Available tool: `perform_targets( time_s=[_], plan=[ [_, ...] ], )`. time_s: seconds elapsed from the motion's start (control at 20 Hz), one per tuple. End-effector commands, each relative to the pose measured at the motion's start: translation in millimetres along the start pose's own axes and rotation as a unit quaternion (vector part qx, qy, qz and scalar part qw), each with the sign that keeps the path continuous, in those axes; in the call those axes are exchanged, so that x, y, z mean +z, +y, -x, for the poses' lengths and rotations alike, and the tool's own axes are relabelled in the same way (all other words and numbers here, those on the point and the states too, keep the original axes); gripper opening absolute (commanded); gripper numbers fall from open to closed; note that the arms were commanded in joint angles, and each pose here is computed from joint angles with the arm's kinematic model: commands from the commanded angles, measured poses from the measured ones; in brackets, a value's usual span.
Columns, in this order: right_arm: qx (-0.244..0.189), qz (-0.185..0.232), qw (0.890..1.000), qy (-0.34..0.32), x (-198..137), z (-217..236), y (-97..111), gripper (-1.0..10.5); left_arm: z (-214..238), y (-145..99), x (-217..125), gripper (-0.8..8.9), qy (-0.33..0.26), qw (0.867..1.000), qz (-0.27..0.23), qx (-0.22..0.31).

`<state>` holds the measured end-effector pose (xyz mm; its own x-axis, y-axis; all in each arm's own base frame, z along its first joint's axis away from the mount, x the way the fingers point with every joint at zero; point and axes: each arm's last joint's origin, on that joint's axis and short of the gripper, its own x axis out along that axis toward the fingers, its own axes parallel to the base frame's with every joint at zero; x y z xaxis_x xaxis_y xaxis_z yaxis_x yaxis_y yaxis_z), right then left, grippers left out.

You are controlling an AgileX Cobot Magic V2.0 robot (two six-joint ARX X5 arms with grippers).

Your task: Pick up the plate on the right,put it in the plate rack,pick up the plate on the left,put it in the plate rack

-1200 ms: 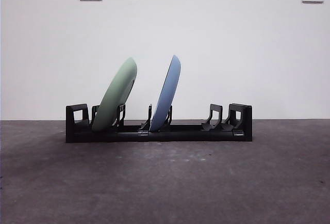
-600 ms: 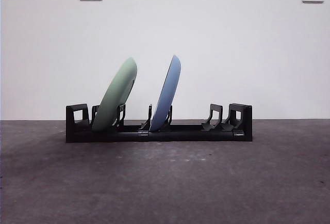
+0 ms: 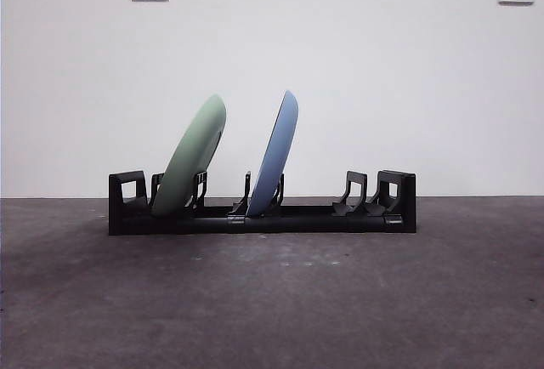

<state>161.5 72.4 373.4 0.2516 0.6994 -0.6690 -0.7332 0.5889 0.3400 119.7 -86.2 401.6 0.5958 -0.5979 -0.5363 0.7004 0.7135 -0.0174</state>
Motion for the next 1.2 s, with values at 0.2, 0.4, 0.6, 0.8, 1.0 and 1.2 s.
perform_targets(
  time_s=[0.2, 0.4, 0.6, 0.8, 1.0, 1.2],
  plan=[
    [-0.016, 0.01, 1.0, -0.006, 1, -2, -2, 0.0, -2, 0, -1, -0.04, 0.002, 1.0, 0.001, -0.001],
    [-0.05, 0.019, 0.998, -0.014, 4, -1, -4, 0.0, -2, 0, -1, -0.04, 0.002, 1.0, 0.001, -0.001],
    [-0.094, 0.029, 0.995, -0.024, 8, -1, -7, 0.0, -2, 0, -1, -0.04, 0.002, 1.0, 0.001, -0.001],
    [-0.139, 0.037, 0.989, -0.034, 11, 0, -10, 0.0, -2, 0, -1, -0.04, 0.002, 1.0, 0.001, -0.001],
    [-0.195, 0.043, 0.979, -0.044, 15, 2, -14, 0.0, -2, 0, 2, -0.04, -0.012, 1.0, -0.009, 0.004],
    [-0.228, 0.041, 0.972, -0.04, 15, 3, -16, 0.0, -1, 3, 6, -0.04, -0.035, 0.999, -0.025, 0.025]
  ],
)
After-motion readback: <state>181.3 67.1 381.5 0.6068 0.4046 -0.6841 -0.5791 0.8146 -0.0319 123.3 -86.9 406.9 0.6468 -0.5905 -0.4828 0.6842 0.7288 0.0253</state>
